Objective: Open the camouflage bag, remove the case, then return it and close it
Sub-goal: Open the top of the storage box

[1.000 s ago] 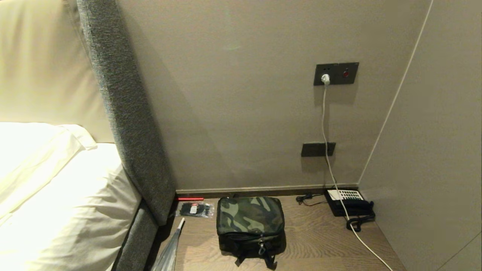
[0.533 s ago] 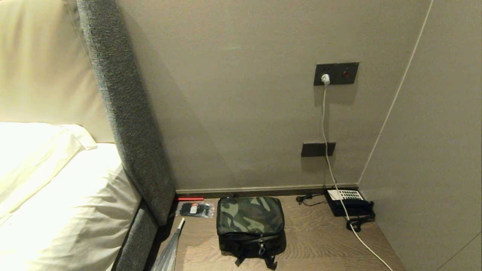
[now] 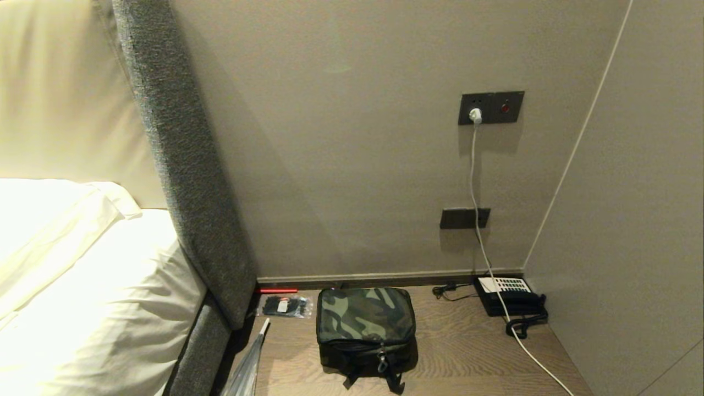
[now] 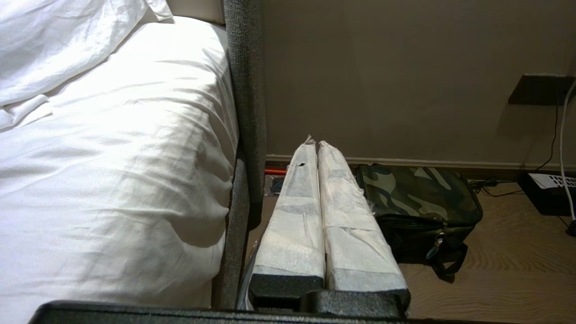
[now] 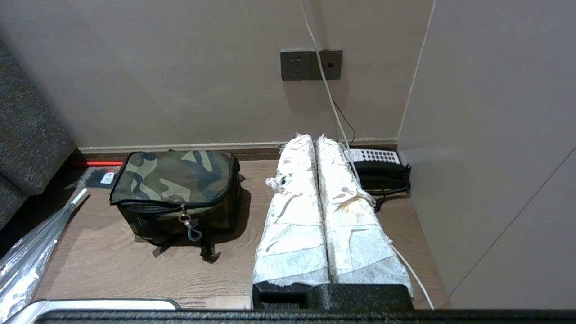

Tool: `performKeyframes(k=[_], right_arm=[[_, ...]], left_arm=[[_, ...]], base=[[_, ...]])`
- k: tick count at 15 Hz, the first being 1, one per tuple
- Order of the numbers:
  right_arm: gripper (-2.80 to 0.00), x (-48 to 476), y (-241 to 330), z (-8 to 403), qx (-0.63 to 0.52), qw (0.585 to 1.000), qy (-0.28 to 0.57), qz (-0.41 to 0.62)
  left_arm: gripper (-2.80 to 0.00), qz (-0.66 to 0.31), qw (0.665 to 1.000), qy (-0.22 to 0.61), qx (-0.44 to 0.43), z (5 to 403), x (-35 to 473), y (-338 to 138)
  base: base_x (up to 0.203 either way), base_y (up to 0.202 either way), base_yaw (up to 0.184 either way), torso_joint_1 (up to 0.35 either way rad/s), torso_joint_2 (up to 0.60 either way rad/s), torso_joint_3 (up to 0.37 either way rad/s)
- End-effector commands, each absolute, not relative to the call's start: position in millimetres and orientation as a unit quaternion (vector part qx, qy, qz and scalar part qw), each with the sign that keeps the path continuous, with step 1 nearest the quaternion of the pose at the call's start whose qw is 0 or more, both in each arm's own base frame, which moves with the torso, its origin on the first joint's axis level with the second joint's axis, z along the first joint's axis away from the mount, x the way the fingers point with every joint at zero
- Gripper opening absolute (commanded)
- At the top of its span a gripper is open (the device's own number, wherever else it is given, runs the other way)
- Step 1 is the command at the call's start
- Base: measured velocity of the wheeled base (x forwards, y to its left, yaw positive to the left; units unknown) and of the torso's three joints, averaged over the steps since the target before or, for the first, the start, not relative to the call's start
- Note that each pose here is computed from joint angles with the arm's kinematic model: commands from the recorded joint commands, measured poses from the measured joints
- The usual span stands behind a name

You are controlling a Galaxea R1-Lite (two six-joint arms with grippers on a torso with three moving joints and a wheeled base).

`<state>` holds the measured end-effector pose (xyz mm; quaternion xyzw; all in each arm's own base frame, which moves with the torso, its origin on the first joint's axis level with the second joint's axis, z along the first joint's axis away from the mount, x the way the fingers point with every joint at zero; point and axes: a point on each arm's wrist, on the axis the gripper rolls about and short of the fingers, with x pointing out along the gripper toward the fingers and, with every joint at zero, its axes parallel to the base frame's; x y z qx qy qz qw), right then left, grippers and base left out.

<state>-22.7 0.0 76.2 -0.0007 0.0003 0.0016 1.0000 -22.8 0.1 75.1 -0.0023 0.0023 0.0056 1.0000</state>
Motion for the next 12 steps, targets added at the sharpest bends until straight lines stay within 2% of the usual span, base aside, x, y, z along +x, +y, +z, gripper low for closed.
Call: performKeyframes(k=[1, 6, 12], right_arm=[[-2.80, -22.6, 0.0, 76.2, -0.001, 1.000, 0.001, 0.002], [-2.80, -22.6, 0.0, 76.2, -0.001, 1.000, 0.001, 0.002], [-2.80, -22.6, 0.0, 76.2, -0.001, 1.000, 0.001, 0.002]], left_arm=[[-2.80, 0.006, 1.000, 0.005, -0.002, 73.8, -22.7, 0.1], [-2.80, 0.007, 1.000, 0.003, -0.009, 74.1, -22.7, 0.1], [-2.80, 0.007, 1.000, 0.001, -0.010, 74.4, -22.7, 0.1]], base=[[0.000, 0.000, 0.000, 0.000, 0.00, 0.000], [0.000, 0.000, 0.000, 0.002, 0.00, -0.029], [0.000, 0.000, 0.000, 0.002, 0.00, -0.183]])
